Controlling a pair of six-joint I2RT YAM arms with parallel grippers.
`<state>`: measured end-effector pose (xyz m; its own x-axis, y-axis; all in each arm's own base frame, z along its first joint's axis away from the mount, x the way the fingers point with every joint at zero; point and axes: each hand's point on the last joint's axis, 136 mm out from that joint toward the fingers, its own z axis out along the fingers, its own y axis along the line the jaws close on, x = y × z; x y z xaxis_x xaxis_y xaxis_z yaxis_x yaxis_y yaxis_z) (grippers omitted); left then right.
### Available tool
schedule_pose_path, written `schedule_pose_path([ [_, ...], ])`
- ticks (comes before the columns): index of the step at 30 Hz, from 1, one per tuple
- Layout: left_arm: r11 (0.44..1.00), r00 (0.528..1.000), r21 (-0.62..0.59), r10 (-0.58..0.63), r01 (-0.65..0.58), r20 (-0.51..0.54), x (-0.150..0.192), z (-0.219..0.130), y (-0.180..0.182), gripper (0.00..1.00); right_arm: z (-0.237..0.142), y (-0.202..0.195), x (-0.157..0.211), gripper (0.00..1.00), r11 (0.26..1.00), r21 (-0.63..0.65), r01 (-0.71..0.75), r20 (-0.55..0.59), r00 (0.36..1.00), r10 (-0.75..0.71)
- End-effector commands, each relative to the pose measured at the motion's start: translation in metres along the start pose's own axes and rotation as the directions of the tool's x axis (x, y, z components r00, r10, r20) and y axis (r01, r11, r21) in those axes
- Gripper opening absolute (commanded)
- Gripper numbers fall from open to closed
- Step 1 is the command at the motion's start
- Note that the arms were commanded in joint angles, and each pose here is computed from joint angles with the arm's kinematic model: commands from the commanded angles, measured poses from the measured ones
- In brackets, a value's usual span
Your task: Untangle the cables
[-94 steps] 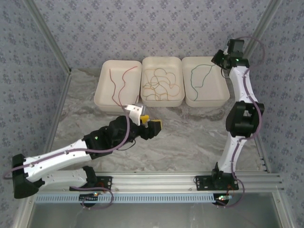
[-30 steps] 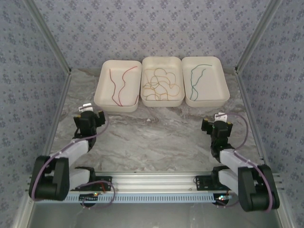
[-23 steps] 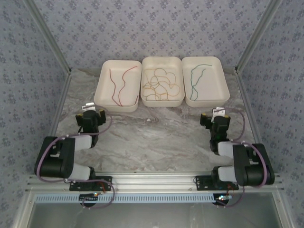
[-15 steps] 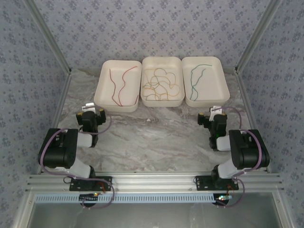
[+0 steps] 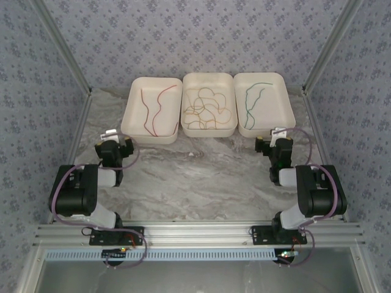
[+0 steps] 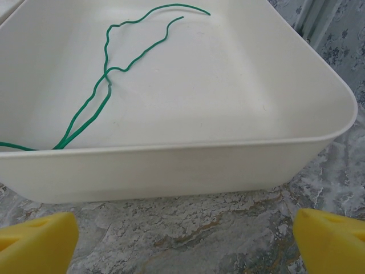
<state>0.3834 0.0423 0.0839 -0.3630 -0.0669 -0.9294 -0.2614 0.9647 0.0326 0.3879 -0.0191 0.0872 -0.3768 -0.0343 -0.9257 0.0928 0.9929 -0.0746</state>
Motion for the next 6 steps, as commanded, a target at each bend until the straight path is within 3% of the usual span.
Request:
schedule_pose_path([
  [1,1.000,1.000,0.015,-0.017,0.016,0.022,-0.010,0.002,-0.003,0.99,0.002,-0.004,0.002,0.99,1.000,0.021,-0.016,-0.012,1.000,0.016],
  [6,1.000,1.000,0.015,-0.016,0.016,0.022,-0.009,0.002,-0.003,0.99,0.000,-0.015,0.002,0.99,0.996,0.082,-0.039,-0.004,0.999,0.039],
])
